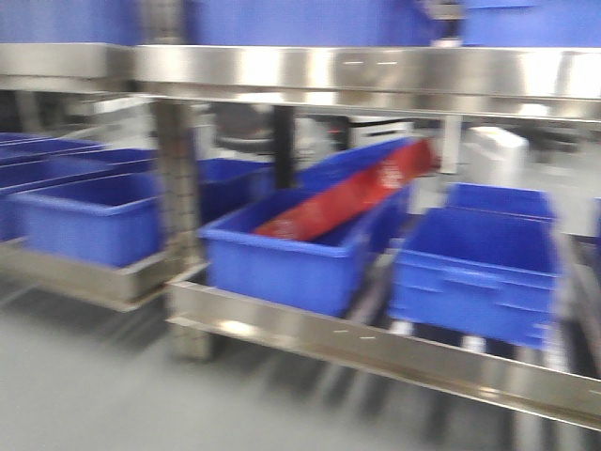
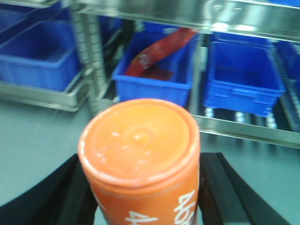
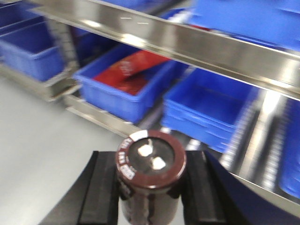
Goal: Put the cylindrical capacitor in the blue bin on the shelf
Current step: 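Drive the base up to the shelf of blue bins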
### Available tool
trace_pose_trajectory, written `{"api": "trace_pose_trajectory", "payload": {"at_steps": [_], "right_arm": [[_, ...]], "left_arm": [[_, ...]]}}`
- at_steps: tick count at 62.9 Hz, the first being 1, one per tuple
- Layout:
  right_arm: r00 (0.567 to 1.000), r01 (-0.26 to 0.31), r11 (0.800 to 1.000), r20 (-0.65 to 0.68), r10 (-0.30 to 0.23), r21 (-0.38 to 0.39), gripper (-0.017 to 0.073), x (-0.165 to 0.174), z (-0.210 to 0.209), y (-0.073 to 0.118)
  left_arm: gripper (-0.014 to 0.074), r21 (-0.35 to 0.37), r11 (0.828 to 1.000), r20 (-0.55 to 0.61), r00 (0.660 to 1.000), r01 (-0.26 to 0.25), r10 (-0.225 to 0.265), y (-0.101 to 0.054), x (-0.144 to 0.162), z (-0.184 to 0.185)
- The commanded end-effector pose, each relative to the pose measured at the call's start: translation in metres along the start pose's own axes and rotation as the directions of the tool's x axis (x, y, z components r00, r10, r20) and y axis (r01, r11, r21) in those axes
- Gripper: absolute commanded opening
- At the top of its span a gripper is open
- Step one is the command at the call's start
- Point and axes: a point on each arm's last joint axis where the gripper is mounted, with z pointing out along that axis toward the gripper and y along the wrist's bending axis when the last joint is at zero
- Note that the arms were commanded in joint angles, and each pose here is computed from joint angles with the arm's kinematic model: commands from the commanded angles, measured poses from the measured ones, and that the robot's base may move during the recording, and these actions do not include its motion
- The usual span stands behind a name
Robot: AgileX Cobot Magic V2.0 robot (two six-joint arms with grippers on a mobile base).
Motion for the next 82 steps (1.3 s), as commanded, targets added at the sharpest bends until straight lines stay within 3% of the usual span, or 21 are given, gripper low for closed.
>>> {"api": "trace_pose_trajectory", "payload": {"at_steps": [1,82], "right_arm": [[0.999,0.007,1.0,0.036,-0.007,0.003,-0.0162,-0.0036,-0.0031,0.0002],[0.999,0.007,1.0,0.036,-0.007,0.003,-0.0162,-0.0036,-0.0031,0.0002]], "left_arm": [[-0.0111,0.01,1.0,0.032,0.999,0.0,-0.001,-0.0012,-0.0035,-0.0028],[-0.0111,0.01,1.0,0.032,0.999,0.0,-0.001,-0.0012,-0.0035,-0.0028]]}}
